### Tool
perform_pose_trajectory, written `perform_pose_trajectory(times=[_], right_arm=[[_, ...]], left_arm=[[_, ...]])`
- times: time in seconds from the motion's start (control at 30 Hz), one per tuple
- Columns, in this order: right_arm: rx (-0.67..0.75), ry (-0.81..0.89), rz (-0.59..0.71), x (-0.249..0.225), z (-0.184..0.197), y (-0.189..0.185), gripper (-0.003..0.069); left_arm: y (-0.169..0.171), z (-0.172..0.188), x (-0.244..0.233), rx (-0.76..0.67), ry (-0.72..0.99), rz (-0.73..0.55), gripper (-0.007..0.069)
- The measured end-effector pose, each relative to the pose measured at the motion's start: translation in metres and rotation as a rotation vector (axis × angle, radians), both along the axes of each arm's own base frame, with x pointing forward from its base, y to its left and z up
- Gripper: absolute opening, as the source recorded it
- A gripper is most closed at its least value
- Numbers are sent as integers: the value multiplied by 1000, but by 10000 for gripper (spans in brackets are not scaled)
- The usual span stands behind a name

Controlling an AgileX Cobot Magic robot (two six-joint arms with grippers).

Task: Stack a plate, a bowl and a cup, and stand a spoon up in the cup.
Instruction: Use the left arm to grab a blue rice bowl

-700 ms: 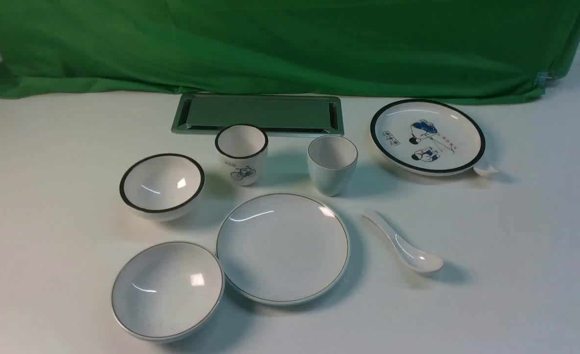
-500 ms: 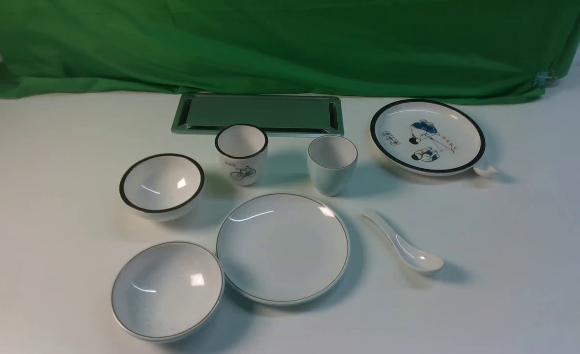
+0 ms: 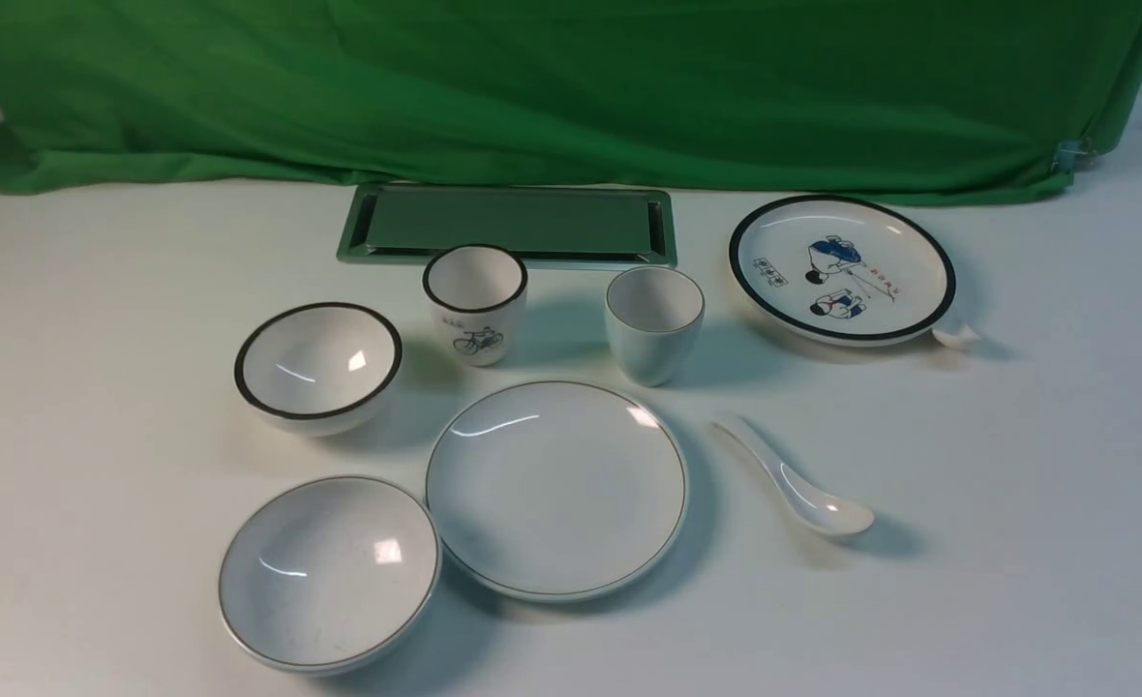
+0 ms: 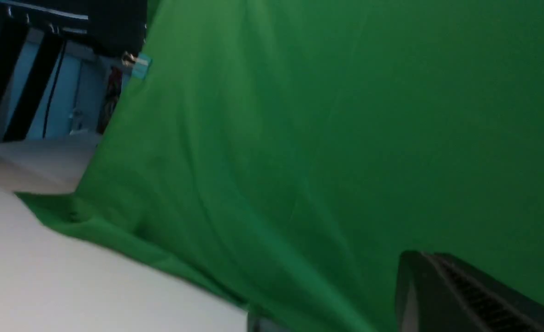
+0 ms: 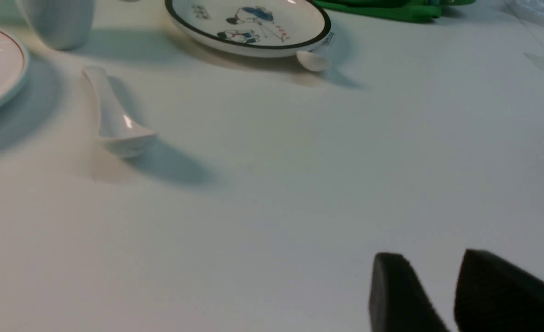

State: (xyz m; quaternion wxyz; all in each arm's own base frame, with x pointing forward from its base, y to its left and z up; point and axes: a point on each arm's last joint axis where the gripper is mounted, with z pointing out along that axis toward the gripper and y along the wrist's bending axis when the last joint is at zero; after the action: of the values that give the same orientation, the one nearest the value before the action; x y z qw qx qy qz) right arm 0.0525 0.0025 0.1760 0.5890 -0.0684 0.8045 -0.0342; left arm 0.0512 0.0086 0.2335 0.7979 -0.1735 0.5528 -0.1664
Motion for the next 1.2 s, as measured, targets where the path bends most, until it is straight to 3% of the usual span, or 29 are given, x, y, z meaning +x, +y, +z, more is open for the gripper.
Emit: perform_pose_trajectory(times=[0.07, 0.1, 0.2, 0.23, 0.27, 0.3, 0.4, 0.43, 0.63, 0.7, 0.77, 0.8, 0.83, 0.9, 1.07, 1.2], right_arm=[[20, -25, -4, 1, 2, 0, 238], [98, -51, -16, 1, 5, 1, 238], [407, -154, -69, 3, 15, 2, 238], [413, -162, -69, 3, 16, 2, 238], [610, -232, -104, 4, 23, 1, 238], [613, -244, -104, 4, 24, 0, 238], [775, -339, -120, 4, 33, -2, 238], [794, -350, -122, 4, 34, -3, 238], [887, -382, -127, 4, 37, -4, 237], [888, -340, -123, 4, 36, -2, 225], [821, -199, -87, 3, 43, 4, 143], [820, -186, -84, 3, 44, 5, 143], [721, -77, -28, 2, 58, 10, 69], [617, 53, 36, 6, 76, 17, 39], [408, 329, 160, 35, 113, 32, 28], [306, 478, 218, 72, 127, 44, 30]], left_arm=[[5, 15, -8, -121, -200, 6, 2], [5, 27, -12, -173, -282, -26, 2], [-2, 71, -21, -207, -278, -130, 2], [-3, 69, -18, -208, -248, -132, 2], [-8, 100, -16, -173, -81, -159, 2], [-8, 97, -12, -175, -39, -160, 2], [-14, 122, 16, -36, 425, -157, 2], [-16, 119, 34, 21, 653, -177, 2], [-20, 80, 108, 198, 1217, -297, 2], [-20, 61, 130, 230, 1324, -327, 2], [-22, 33, 158, 268, 1437, -372, 2], [-23, 28, 162, 271, 1452, -378, 2], [-28, 16, 174, 294, 1489, -407, 2], [-35, 3, 187, 323, 1517, -437, 2], [-48, -16, 209, 400, 1508, -459, 19], [-49, -29, 218, 405, 1516, -455, 110]])
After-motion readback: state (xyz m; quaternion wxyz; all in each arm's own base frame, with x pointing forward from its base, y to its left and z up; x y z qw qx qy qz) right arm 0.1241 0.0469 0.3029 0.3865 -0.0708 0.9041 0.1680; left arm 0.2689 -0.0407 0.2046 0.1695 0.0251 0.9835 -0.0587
